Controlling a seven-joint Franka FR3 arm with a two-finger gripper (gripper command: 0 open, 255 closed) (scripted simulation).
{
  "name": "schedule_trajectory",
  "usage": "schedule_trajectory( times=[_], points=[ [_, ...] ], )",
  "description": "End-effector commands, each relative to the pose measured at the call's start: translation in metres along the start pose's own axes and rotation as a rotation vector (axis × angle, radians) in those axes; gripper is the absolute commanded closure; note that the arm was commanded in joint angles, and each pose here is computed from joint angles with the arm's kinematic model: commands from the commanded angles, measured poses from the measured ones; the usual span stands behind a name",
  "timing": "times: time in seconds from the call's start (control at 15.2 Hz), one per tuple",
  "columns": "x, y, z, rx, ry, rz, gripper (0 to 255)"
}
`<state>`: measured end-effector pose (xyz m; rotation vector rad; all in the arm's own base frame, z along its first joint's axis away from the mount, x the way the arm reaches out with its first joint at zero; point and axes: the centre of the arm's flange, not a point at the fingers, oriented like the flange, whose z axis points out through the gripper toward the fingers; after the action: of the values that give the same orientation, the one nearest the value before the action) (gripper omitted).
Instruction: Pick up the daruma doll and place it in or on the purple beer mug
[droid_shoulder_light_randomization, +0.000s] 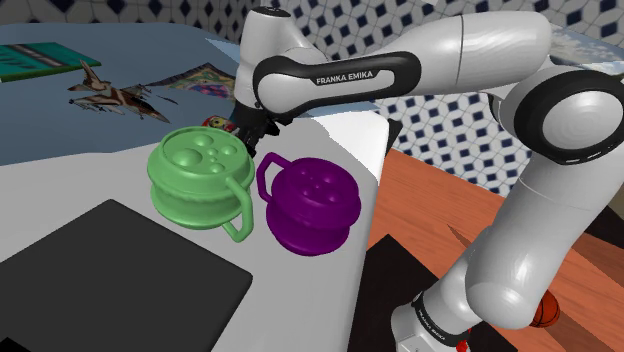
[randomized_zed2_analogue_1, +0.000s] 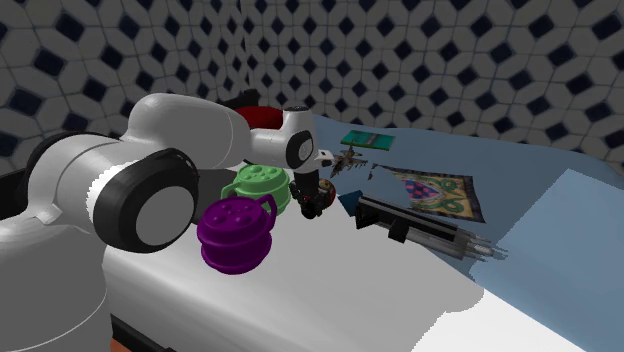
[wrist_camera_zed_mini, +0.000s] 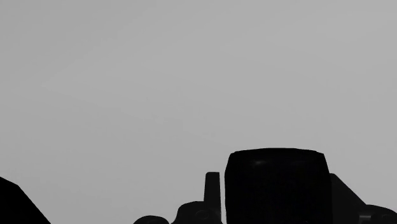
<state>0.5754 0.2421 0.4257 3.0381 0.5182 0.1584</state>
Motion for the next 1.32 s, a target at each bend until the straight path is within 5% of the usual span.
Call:
schedule_trajectory(
  times=[0.0, 0.4, 1.25],
  points=[
    [0.0, 0.0, 0.0, 0.0, 0.0, 0.0, 255],
    [0.0, 0.0, 0.0, 0.0, 0.0, 0.0, 255],
    [0.006, 0.005, -0.068, 0.0, 0.0, 0.0, 255]
  ],
)
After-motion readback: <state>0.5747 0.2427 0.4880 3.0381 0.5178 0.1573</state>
